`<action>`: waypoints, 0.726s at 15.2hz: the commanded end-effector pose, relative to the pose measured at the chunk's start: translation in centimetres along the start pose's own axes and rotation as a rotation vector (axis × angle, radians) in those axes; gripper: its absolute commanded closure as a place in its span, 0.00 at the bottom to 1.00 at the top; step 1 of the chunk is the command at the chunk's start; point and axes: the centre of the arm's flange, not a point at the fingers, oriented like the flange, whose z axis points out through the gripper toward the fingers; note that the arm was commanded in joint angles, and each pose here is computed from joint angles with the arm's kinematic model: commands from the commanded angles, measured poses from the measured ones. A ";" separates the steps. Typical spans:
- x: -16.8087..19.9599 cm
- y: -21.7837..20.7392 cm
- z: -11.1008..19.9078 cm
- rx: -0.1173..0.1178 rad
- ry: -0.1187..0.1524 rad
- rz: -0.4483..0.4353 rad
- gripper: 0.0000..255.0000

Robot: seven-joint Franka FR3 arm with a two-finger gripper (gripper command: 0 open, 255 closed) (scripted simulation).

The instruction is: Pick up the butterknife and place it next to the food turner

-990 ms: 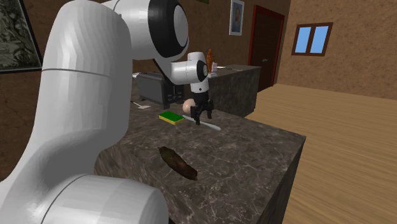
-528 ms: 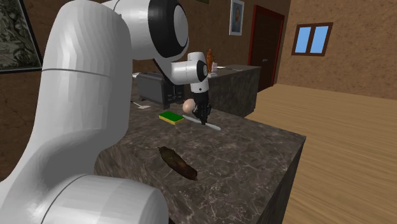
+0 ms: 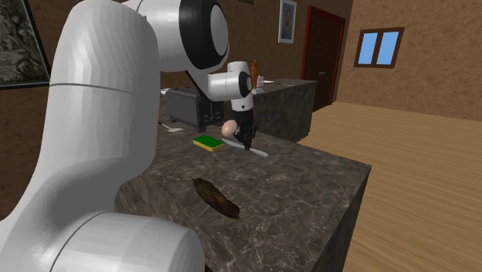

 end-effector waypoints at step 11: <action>-0.9 0.2 -6.2 0.000 0.000 0.000 1.00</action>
